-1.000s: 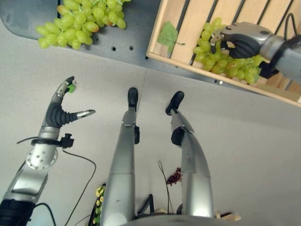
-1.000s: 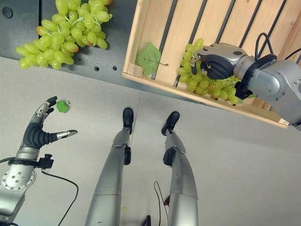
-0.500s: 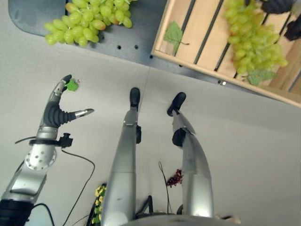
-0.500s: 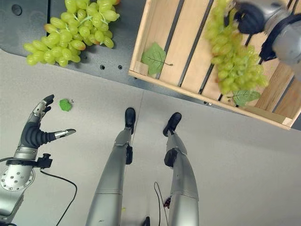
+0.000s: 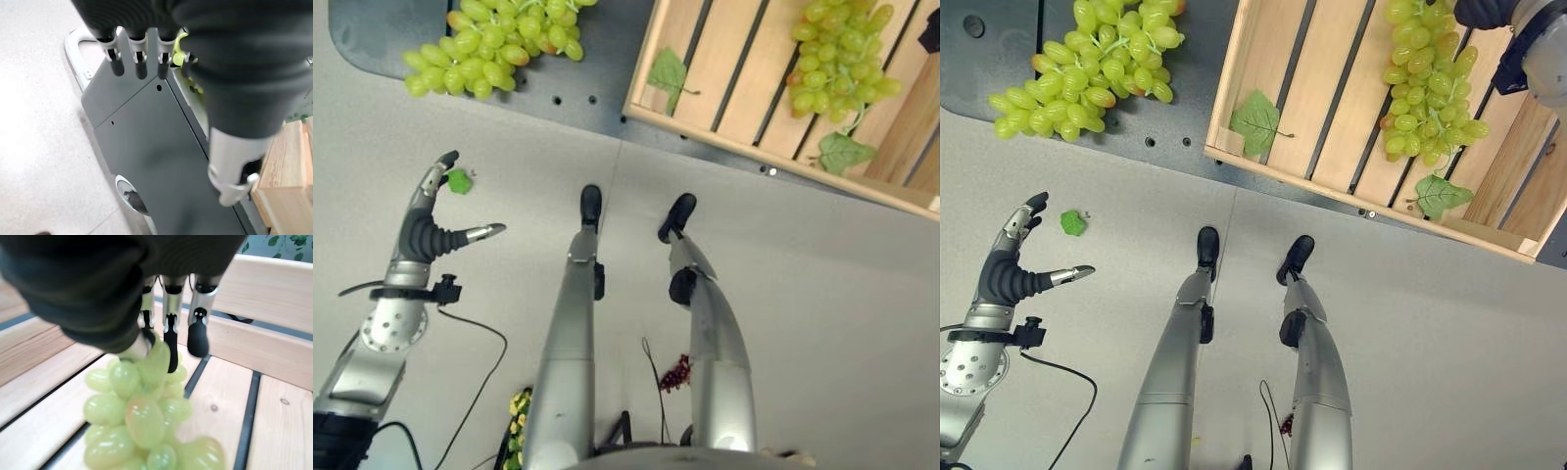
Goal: Pick up the fruits from the basket on one side to the basket on the other side
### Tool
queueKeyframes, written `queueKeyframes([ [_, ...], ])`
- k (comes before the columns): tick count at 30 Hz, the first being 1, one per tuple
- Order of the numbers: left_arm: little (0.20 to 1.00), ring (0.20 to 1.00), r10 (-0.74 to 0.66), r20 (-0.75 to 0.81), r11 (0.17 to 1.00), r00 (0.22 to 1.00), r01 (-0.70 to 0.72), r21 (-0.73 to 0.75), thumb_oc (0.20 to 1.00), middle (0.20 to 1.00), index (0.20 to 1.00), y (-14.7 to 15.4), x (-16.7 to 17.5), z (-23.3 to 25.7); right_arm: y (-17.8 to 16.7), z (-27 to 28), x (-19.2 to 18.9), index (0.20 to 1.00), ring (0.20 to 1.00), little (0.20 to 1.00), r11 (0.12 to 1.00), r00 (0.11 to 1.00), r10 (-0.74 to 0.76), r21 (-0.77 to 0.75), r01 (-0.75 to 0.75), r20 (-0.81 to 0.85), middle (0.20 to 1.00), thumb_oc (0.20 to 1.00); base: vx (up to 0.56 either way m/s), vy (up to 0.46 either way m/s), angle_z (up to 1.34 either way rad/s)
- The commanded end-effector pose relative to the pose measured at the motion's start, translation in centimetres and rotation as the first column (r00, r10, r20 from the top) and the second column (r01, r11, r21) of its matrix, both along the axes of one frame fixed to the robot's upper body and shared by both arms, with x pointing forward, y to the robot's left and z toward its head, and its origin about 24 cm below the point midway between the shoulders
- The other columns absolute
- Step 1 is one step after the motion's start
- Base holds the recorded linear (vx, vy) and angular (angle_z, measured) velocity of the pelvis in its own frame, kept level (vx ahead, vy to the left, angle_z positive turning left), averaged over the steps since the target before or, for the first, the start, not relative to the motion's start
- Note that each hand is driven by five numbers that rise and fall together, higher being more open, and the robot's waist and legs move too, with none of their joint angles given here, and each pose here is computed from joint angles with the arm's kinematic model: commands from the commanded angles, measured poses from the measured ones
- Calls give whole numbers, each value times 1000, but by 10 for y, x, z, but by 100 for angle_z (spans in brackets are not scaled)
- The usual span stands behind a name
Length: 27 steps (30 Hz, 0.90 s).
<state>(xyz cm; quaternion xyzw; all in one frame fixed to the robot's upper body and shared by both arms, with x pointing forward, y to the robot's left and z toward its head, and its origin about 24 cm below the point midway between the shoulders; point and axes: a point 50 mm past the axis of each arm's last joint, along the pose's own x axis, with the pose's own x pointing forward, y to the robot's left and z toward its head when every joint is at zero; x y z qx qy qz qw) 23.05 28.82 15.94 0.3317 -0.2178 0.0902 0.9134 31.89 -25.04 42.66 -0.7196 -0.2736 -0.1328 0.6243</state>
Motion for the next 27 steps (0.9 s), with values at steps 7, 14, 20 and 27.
queueKeyframes([
  [7,1000,1000,8,71,1000,997,-9,14,1000,1000,1000,-1,-13,8,-1,-27,-2,1000,1000,1000,991,998,-28,-133,20,-62,1000,1000,1,1,0],
  [14,1000,1000,-4,72,998,997,0,64,1000,1000,1000,-2,-12,10,-21,-43,-6,1000,1000,1000,944,989,-145,-303,131,-25,1000,1000,0,0,0],
  [20,1000,1000,-17,54,993,998,10,121,1000,1000,1000,-2,-10,10,-50,-59,-10,1000,1000,1000,808,948,-319,-523,272,-1,1000,1000,0,-5,0],
  [27,1000,1000,-13,33,978,999,6,208,1000,1000,1000,-1,-9,12,-83,-87,-6,1000,1000,1000,544,848,-530,-759,357,18,1000,1000,1,-45,5],
])
